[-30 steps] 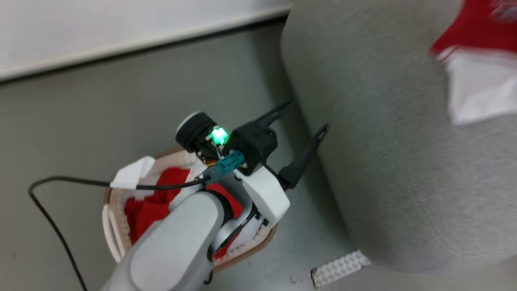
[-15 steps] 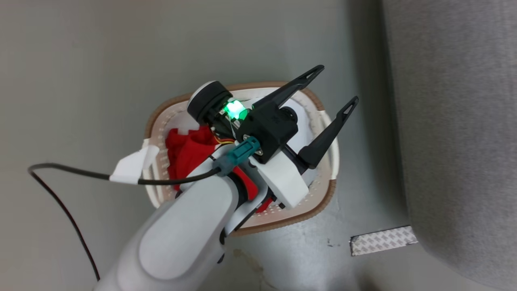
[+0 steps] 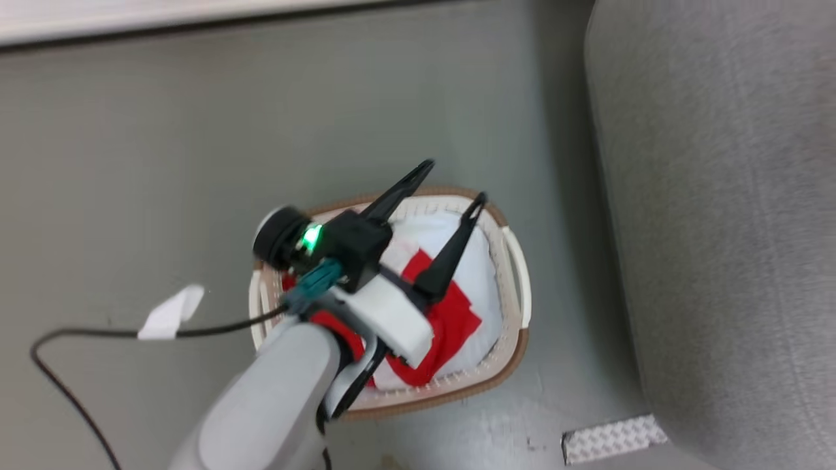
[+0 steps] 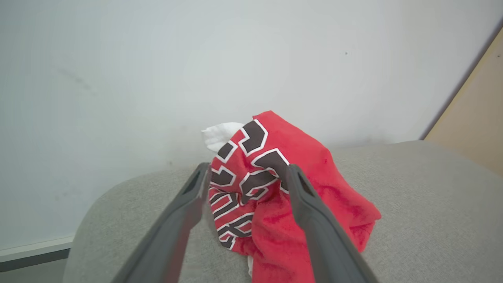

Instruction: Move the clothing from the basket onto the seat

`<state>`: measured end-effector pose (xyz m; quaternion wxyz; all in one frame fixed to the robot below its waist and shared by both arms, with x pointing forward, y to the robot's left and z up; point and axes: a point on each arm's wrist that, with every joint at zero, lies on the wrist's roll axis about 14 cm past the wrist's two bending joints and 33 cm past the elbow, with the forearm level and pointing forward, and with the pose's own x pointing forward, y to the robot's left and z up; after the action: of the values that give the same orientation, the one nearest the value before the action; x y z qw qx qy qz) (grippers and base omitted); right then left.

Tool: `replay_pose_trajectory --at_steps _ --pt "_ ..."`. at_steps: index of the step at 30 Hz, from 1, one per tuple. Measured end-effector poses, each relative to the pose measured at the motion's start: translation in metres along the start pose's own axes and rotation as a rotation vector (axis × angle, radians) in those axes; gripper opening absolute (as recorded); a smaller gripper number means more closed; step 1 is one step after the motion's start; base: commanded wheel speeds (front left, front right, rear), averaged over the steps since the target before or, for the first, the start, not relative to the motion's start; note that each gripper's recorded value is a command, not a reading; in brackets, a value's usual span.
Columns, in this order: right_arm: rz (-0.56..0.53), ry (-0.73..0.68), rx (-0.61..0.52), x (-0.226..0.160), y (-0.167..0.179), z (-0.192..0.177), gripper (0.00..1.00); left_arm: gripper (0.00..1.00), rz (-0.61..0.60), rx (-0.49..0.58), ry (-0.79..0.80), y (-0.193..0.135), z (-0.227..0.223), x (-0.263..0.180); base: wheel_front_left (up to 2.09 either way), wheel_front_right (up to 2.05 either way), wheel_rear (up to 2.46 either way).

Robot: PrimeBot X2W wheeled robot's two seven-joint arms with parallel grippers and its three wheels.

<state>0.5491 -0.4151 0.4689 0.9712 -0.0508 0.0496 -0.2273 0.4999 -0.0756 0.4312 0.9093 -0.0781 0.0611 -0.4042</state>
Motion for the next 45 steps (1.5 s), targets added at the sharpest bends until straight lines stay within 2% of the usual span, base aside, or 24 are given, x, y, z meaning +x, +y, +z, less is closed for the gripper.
replay_pose_trajectory --at_steps 11,21,26,32,45 --pt "0.171 -0.216 0.091 -0.125 0.028 0.059 1.0 1.0 0.257 0.02 -0.082 0.011 0.036 -0.085 0.0 0.0 0.0" --pt "0.388 -0.191 0.173 -0.236 0.083 0.042 1.0 1.0 0.538 0.075 -0.143 0.032 0.059 -0.188 0.0 0.0 0.0" --pt "0.485 -0.141 0.213 -0.278 0.11 0.024 1.0 1.0 0.655 0.095 -0.183 0.034 0.066 -0.238 0.0 0.0 0.0" --pt "0.517 -0.116 0.261 -0.303 0.113 0.016 1.0 1.0 0.714 0.071 -0.199 0.027 0.059 -0.271 0.0 0.0 0.0" --pt "0.525 -0.111 0.271 -0.309 0.114 0.014 1.0 1.0 0.713 0.073 -0.217 0.025 0.06 -0.277 0.0 0.0 0.0"
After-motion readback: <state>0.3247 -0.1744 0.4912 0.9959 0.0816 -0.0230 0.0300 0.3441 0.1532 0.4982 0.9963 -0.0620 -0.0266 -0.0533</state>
